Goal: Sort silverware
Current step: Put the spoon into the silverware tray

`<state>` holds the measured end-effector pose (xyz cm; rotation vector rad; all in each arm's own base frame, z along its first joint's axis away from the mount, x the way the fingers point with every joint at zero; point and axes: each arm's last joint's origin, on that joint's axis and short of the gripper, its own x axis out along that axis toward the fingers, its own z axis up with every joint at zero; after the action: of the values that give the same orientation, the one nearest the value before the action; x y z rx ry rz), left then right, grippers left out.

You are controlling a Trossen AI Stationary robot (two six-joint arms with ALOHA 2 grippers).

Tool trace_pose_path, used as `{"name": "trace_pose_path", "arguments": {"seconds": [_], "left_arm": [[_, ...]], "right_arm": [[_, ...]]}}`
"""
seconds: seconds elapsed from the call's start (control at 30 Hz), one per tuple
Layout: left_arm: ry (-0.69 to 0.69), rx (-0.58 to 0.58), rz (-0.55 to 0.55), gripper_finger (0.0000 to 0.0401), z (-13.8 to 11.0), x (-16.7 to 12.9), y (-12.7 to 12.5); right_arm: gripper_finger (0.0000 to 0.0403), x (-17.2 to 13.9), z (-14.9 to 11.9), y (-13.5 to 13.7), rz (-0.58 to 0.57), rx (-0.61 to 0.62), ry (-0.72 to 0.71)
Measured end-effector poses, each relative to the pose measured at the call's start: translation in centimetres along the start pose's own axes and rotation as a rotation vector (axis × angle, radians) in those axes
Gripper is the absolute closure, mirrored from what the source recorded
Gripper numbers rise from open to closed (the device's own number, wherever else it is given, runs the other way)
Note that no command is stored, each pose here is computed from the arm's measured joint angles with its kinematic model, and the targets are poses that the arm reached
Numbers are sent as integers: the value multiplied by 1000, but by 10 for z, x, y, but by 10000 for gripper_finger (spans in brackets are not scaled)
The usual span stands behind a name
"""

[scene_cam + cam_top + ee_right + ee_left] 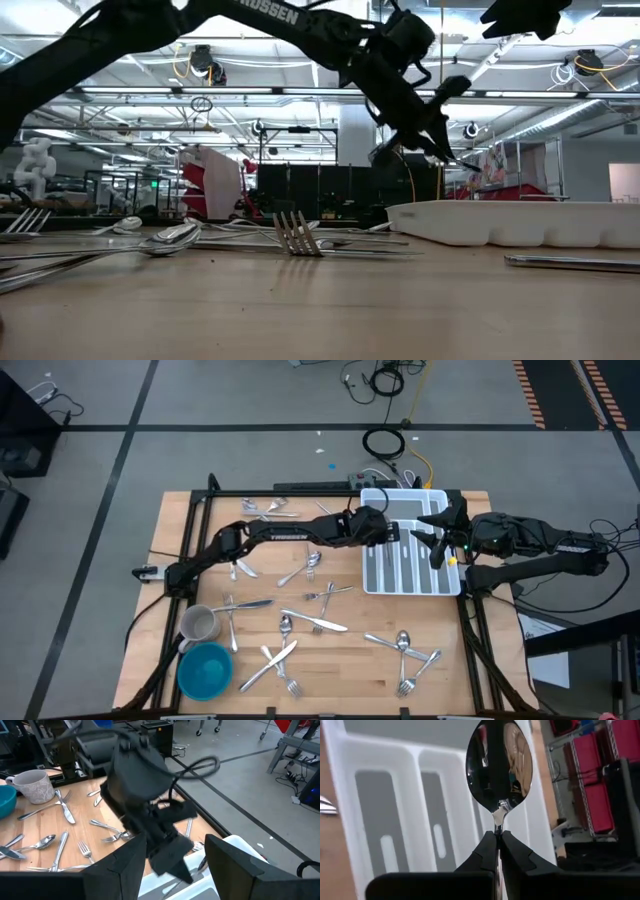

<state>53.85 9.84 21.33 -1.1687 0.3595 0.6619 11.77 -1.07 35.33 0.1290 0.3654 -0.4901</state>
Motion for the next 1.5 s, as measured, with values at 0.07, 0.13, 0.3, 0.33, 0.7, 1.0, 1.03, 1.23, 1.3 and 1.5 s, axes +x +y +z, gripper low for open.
{"name": "trace_pose_path", "arguments": {"seconds": [0.07,0.13,0.3,0.33,0.7,1.0,1.03,1.23,1.3,1.5], "left_arm": [[22,2,5,391,-3,3,2],[24,3,3,391,-4,4,3],[29,5,13,391,-5,7,5],[26,5,12,391,-6,8,6],[-8,106,37,391,-10,18,13],[60,73,41,391,-26,32,24],[67,73,47,391,-26,33,25],[60,97,44,391,-26,34,25],[58,112,32,391,-25,34,24],[75,117,22,375,-24,34,25]], "right_arm": [[206,0,0,0,0,0,0],[206,0,0,0,0,0,0],[206,0,0,0,0,0,0],[206,0,0,0,0,0,0],[206,0,0,0,0,0,0],[206,0,0,0,-1,-1,1],[206,1,0,0,-1,-1,2],[206,1,0,1,-1,-2,4],[206,1,0,1,-1,-2,4],[206,1,0,1,2,-2,5]]}}
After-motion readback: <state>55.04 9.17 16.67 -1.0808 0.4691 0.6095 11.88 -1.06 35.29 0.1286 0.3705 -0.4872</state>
